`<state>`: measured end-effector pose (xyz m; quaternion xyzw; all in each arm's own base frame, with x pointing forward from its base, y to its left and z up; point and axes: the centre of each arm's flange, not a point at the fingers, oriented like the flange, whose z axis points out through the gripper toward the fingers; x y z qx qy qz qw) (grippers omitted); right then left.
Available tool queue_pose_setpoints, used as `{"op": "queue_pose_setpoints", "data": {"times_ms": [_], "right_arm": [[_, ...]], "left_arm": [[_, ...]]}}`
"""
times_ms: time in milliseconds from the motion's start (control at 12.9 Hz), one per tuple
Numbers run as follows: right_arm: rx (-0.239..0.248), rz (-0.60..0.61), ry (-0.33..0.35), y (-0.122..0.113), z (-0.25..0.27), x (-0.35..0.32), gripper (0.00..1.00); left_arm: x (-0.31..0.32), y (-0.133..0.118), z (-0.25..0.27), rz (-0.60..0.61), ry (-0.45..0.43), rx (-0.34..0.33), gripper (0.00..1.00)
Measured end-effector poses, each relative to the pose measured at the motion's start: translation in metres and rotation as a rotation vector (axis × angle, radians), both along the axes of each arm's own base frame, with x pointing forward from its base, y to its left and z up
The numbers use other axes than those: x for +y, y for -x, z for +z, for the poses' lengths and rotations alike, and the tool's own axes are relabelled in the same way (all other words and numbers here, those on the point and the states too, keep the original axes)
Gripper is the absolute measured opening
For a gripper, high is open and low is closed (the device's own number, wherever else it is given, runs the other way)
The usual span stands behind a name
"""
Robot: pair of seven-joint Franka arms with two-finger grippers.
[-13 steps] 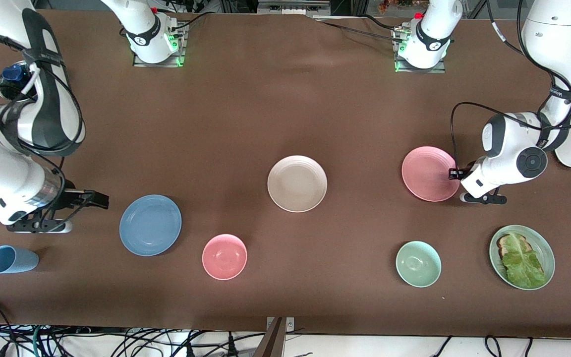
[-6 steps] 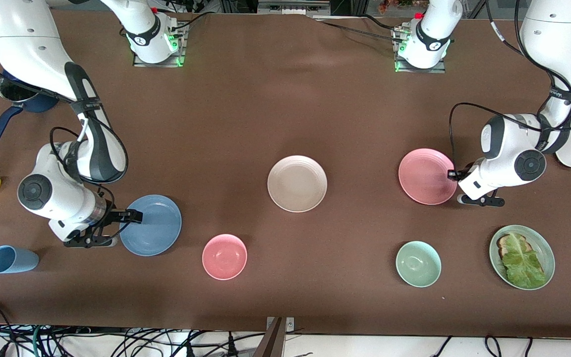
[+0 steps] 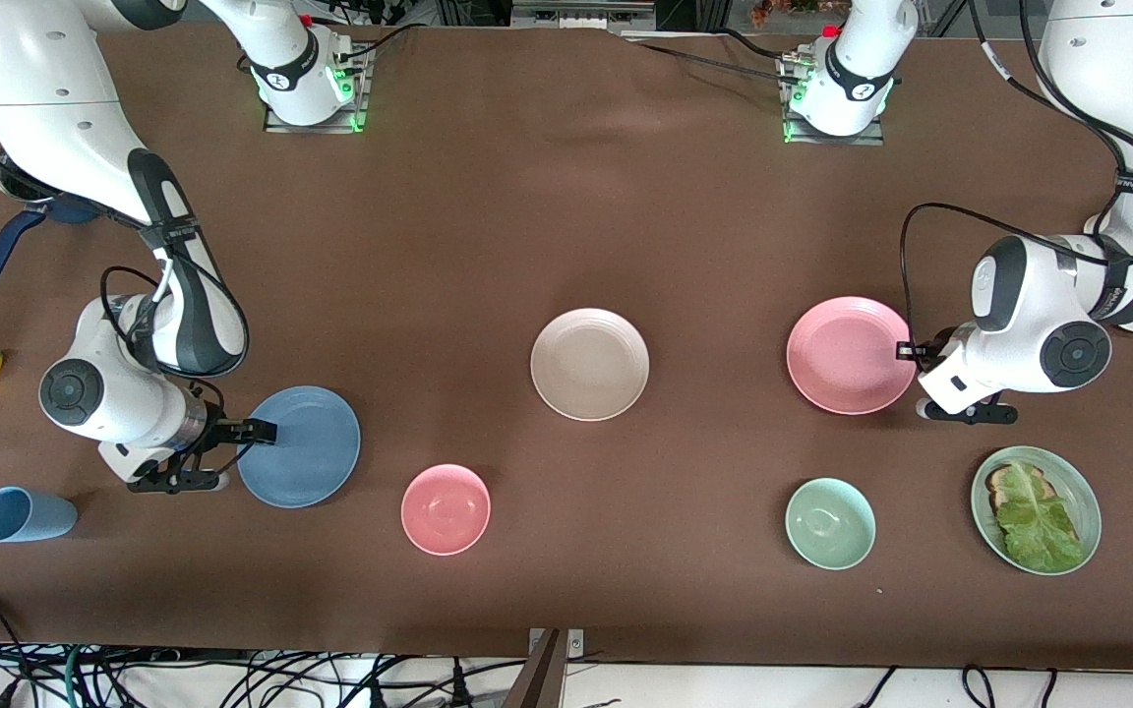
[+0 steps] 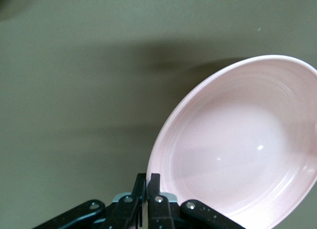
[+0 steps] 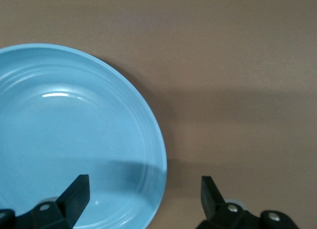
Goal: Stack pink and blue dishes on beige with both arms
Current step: 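Carry the pink plate onto the beige plate while the right gripper lifts the blue plate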
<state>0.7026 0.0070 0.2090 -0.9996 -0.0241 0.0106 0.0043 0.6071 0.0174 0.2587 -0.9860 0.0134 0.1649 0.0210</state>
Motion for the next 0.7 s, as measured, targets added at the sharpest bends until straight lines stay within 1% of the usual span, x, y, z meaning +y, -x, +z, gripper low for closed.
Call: {"op": "queue_pose_setpoints", "data": {"times_ms": [77,155,232,386,464,618,695], "right_arm": [[0.002,0.0,0.0,0.0,-0.001,-0.001,0.96],[0.004,0.0,0.0,0.0,-0.003,0.0,0.92],[0.007,0.001,-0.001,0.001,-0.005,0.0,0.92],[0.013,0.001,-0.001,0.002,-0.008,0.0,0.7],[0.016,0.001,-0.001,0.003,-0.01,0.0,0.7],[0.017,0.001,-0.001,0.003,-0.011,0.0,0.53],[0.018,0.001,-0.001,0.003,-0.012,0.0,0.53]], "left_arm": [[-0.008,-0.003,0.005,0.018,0.006,-0.004,0.06],[-0.015,-0.006,0.009,0.031,0.009,-0.009,0.06],[-0.021,-0.008,0.014,0.043,0.011,-0.007,0.06],[-0.042,-0.015,0.03,0.087,0.043,-0.003,0.06],[-0.057,-0.019,0.039,0.104,0.047,-0.008,0.06],[-0.102,-0.021,0.052,0.141,0.043,-0.023,0.06],[-0.131,-0.021,0.057,0.165,0.06,-0.027,0.06]]}}
